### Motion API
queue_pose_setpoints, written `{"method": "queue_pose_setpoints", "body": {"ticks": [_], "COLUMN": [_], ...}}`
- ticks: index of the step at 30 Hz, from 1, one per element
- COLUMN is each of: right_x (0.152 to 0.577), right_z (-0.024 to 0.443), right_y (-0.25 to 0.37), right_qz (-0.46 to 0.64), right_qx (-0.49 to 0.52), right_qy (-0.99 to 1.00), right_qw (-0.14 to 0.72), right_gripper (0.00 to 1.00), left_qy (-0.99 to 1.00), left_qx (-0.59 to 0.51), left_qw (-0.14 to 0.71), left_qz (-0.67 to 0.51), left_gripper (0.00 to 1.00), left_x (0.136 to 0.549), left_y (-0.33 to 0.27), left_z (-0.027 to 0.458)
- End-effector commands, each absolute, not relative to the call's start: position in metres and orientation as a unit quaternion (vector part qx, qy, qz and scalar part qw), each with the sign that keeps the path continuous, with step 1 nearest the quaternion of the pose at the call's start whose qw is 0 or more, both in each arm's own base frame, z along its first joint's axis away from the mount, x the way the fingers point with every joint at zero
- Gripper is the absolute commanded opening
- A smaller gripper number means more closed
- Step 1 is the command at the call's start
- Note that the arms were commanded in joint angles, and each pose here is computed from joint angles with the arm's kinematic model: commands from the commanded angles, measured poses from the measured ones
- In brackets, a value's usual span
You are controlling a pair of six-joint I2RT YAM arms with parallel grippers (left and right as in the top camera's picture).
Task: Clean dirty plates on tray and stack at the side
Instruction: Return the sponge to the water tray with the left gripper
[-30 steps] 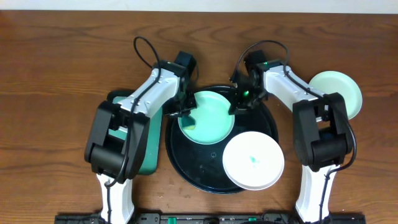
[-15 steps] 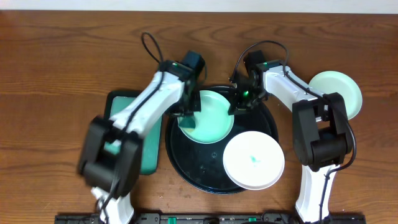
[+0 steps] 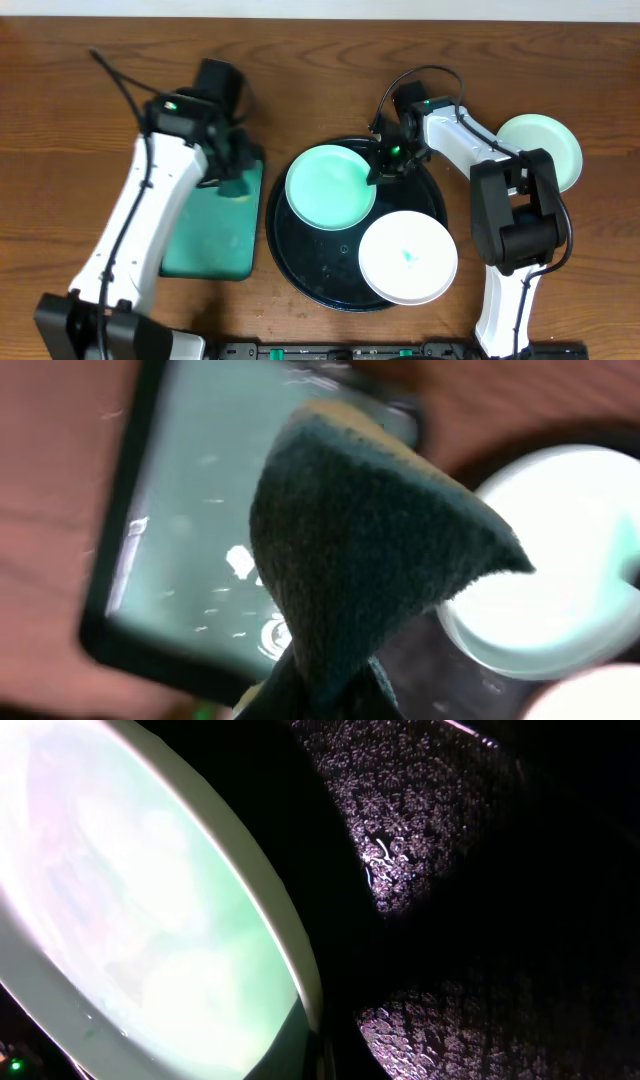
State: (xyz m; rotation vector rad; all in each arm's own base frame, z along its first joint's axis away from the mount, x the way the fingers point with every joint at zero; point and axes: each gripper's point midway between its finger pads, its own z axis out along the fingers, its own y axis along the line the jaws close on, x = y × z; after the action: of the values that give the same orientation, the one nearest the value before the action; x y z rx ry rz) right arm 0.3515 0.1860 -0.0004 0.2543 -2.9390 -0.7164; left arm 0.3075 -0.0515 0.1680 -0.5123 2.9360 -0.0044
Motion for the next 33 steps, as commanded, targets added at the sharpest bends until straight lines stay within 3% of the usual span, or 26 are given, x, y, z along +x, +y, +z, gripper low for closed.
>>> {"method": "queue_pose_setpoints", "body": {"ticks": [1,12,20,21,22,23,24,29,33], "right_x": [0.332,0.333,0.332,0.332,0.332,0.332,0.332,0.332,0.332], "right_z": [-0.032,-0.032,-0.032,-0.032,-0.032,-0.032,-0.032,-0.032,-0.032], "right_y": [0.172,0.172,0.172,0.172,0.172,0.172,0.172,0.172,0.172], "right_qz": [-0.192,-0.192,-0.191,-0.192,-0.192,-0.192,-0.192,-0.192,-0.192], "right_qx": [0.068,0.068,0.068,0.068,0.068,0.068,0.068,0.068,0.068], "right_qy": [-0.974,-0.974,-0.974,-0.974,-0.974,-0.974,-0.974,-0.974,-0.974], "right_qw": [0.097,0.096,0.099,0.099,0.099,0.099,0.098,0.098,0.098], "right_gripper": [0.01,0.01,0.01,0.01,0.01,0.01,0.01,0.01,0.01], "left_qy": [0.974,0.966,0.965,0.965,0.965,0.965,0.965,0.967,0.970], "left_qx": [-0.218,-0.241,-0.242,-0.242,-0.242,-0.242,-0.242,-0.234,-0.236], "left_qw": [0.037,-0.085,-0.093,-0.094,-0.094,-0.095,-0.095,-0.090,-0.059], "left_qz": [0.037,0.048,0.034,0.035,0.035,0.035,0.035,0.033,0.024], "left_gripper": [0.08,0.07,0.07,0.17,0.42,0.55,0.61,0.74,0.76], "left_x": [0.305,0.290,0.279,0.279,0.278,0.278,0.278,0.276,0.280], "left_y": [-0.012,-0.004,-0.008,-0.008,-0.008,-0.008,-0.008,-0.008,-0.009], "left_z": [0.141,0.039,0.006,0.006,0.007,0.007,0.007,0.016,0.038]}}
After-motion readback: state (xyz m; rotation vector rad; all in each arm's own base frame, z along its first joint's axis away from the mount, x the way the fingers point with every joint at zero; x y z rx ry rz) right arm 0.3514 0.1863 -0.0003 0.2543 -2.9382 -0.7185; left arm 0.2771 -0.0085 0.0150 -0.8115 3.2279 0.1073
